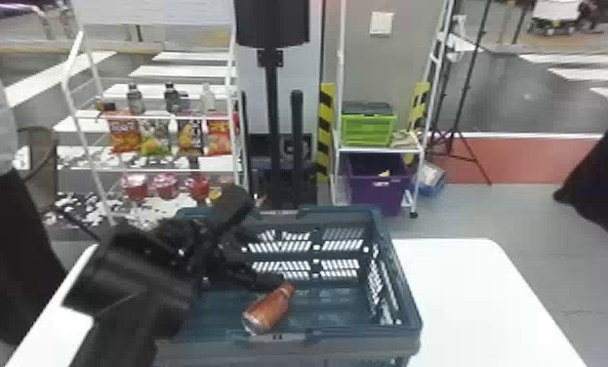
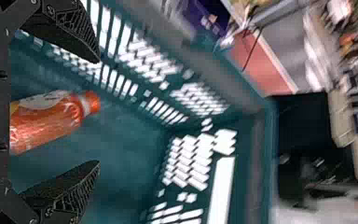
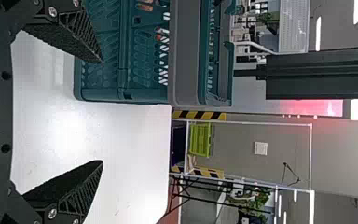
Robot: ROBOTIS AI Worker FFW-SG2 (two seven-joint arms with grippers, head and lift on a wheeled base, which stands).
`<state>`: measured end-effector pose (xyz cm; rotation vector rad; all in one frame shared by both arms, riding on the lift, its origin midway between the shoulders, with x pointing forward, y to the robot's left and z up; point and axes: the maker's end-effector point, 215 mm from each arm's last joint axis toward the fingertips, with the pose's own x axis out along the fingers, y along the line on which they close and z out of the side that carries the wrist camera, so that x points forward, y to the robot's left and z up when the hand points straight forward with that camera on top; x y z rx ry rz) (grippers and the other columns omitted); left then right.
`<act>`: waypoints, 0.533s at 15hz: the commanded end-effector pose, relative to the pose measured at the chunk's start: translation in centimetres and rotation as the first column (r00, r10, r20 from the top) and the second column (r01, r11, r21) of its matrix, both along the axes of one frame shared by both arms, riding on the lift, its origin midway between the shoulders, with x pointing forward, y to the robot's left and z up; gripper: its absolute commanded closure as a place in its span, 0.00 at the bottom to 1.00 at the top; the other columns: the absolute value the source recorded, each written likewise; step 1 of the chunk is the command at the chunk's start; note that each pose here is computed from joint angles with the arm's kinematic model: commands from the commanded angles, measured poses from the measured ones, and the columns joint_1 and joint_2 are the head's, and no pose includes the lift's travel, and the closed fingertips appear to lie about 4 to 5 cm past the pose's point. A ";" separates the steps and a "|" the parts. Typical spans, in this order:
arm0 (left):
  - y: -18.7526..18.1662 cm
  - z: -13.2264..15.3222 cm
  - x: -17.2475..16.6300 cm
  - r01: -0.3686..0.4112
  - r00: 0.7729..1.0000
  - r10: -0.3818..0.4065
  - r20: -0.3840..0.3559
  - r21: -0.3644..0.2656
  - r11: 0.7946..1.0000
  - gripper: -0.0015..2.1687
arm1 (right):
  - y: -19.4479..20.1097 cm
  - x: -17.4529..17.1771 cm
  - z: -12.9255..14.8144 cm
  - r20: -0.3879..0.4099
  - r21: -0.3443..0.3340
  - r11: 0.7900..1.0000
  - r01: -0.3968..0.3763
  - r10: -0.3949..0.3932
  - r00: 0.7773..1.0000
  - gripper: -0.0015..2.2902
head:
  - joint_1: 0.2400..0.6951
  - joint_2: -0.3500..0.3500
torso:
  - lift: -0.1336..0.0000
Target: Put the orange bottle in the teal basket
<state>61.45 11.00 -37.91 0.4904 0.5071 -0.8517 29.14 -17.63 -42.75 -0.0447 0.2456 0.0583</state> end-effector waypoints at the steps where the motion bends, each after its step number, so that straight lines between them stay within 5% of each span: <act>1: 2.9 5.0 -0.9 -0.104 0.992 0.112 0.059 -0.120 0.987 0.06 | 0.0 0.0 0.4 0.006 -0.002 1.000 -0.001 0.001 1.000 0.06 | 0.57 0.50 | 1.00; 4: 7.5 9.9 -4.4 -0.239 0.953 0.283 0.105 -0.311 0.920 0.06 | -0.1 0.1 1.3 0.025 -0.006 1.000 -0.004 0.004 1.000 0.06 | 0.57 0.50 | 1.00; 8: 15.6 10.9 -12.1 -0.419 0.854 0.506 0.123 -0.415 0.808 0.06 | 0.0 0.2 3.1 0.059 -0.005 1.000 -0.016 0.016 0.998 0.06 | 0.57 0.50 | 1.00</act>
